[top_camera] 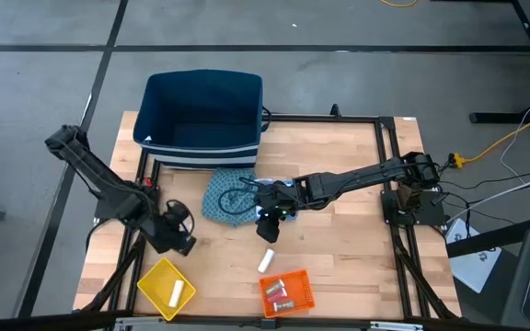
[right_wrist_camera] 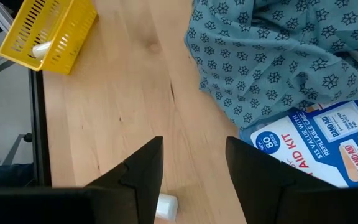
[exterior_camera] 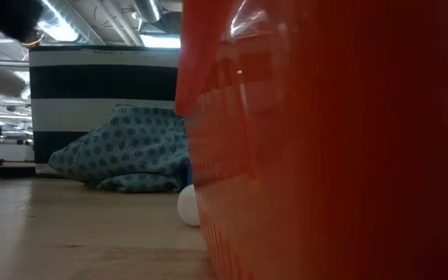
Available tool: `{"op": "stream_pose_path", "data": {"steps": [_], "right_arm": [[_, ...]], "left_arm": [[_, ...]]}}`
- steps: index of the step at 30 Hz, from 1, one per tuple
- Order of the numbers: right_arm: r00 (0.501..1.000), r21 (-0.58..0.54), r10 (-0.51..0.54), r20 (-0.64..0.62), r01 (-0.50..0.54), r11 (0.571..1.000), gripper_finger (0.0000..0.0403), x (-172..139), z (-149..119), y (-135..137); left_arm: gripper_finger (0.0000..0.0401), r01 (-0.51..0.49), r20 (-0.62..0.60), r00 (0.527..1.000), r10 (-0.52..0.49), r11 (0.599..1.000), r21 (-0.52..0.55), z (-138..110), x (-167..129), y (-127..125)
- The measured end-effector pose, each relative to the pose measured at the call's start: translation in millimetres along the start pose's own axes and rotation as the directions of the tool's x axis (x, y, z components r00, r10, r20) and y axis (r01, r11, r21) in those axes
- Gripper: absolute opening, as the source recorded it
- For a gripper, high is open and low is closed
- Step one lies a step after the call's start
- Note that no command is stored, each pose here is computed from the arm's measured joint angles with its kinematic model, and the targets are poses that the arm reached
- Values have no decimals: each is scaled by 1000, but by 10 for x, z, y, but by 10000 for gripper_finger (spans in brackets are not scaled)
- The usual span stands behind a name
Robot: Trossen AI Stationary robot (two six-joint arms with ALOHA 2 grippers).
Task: Pick & Place Medicine items
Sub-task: Put the left white rolled gauze into the yellow bin
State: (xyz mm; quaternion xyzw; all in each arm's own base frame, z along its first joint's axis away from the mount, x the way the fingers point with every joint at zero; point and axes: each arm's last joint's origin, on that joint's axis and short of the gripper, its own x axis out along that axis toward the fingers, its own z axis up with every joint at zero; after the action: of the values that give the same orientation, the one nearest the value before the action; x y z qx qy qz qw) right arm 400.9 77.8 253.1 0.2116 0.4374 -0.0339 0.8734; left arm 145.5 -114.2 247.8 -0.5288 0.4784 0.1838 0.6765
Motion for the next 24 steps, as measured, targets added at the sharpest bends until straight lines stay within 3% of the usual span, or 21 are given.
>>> {"op": "stream_pose_path", "data": {"steps": [5, 8, 16, 24], "right_arm": [[1000, -7, 0, 0, 0, 1000, 176, 0, 0, 0], [1000, -3, 0, 0, 0, 1000, 176, 0, 0, 0], [1000, -5, 0, 0, 0, 1000, 176, 0, 0, 0], [1000, -15, 2, 3, -2, 1000, 176, 0, 3, 2]], "left_arm": [[72, 227, -201, 958, -205, 969, 94, -247, -110, -172], [71, 309, -305, 915, -266, 946, 101, -438, -122, -235], [74, 113, -389, 919, -64, 988, 104, -850, 78, -56], [90, 7, -357, 934, 23, 997, 83, -1022, 312, 4]]}}
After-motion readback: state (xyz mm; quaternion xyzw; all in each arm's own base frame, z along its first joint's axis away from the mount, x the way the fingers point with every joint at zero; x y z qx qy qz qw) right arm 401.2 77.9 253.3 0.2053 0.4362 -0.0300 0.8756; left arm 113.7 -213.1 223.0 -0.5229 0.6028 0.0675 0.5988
